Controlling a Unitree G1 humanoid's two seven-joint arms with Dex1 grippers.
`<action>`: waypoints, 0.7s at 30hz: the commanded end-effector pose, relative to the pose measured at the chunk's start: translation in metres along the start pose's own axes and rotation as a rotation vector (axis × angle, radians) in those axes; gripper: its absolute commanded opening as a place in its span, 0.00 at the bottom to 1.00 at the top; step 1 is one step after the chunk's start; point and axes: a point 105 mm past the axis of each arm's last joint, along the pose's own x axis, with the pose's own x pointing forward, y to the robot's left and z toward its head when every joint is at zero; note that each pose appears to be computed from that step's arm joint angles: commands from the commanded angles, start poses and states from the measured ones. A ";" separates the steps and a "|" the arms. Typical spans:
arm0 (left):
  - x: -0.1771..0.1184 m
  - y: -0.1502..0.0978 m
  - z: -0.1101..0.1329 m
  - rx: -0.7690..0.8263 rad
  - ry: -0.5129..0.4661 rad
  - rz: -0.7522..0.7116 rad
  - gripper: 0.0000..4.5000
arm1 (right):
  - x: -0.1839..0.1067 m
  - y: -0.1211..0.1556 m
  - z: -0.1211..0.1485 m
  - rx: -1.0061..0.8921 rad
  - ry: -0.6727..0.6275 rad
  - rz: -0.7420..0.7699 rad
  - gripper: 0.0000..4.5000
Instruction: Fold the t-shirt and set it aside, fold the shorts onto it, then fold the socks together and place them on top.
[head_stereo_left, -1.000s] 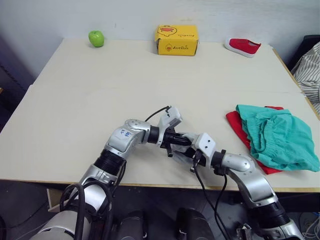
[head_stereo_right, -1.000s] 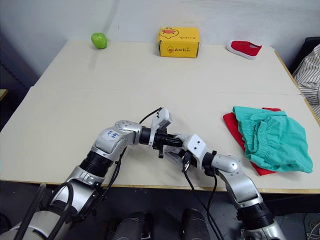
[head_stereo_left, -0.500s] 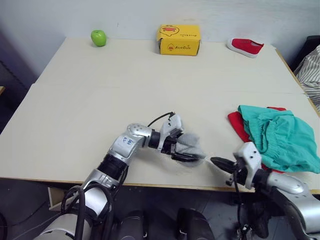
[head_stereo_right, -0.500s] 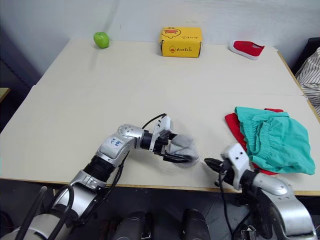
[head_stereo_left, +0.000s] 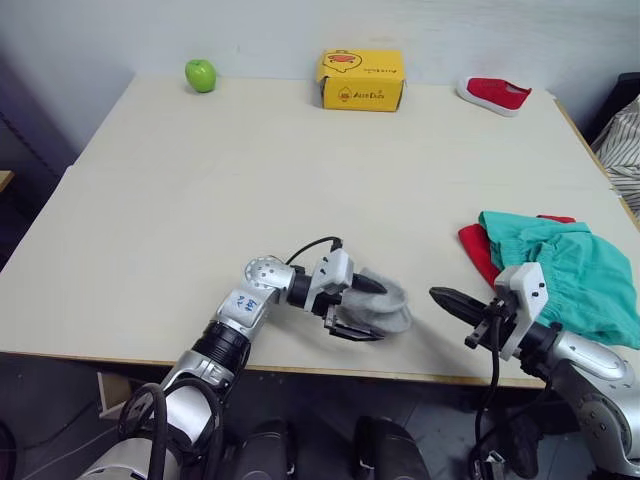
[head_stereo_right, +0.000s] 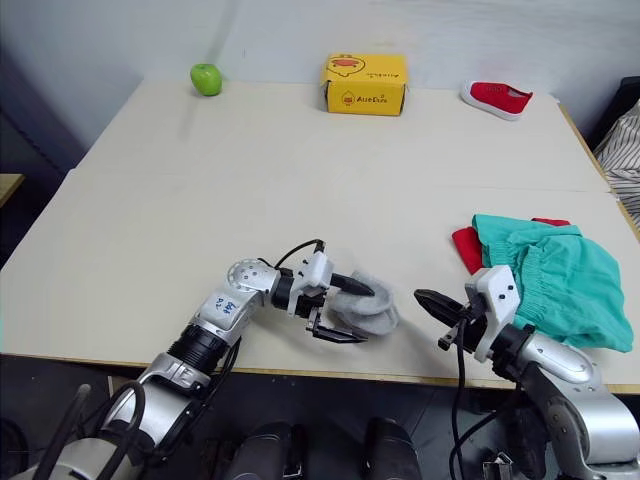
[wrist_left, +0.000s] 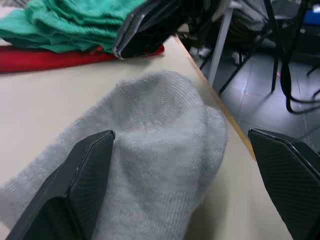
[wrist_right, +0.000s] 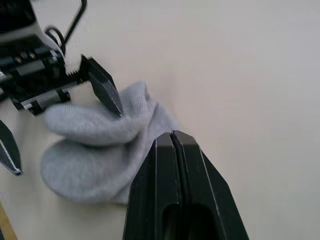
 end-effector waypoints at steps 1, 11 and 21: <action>-0.010 -0.003 0.017 -0.019 -0.112 -0.003 0.95 | 0.004 0.012 0.026 -0.012 -0.103 0.045 0.00; -0.037 0.023 0.033 -0.089 -0.231 0.171 0.72 | 0.033 0.029 0.034 -0.005 -0.136 0.147 0.00; 0.000 0.007 -0.016 0.010 0.050 0.121 0.02 | 0.060 0.031 -0.022 -0.147 0.034 0.121 0.00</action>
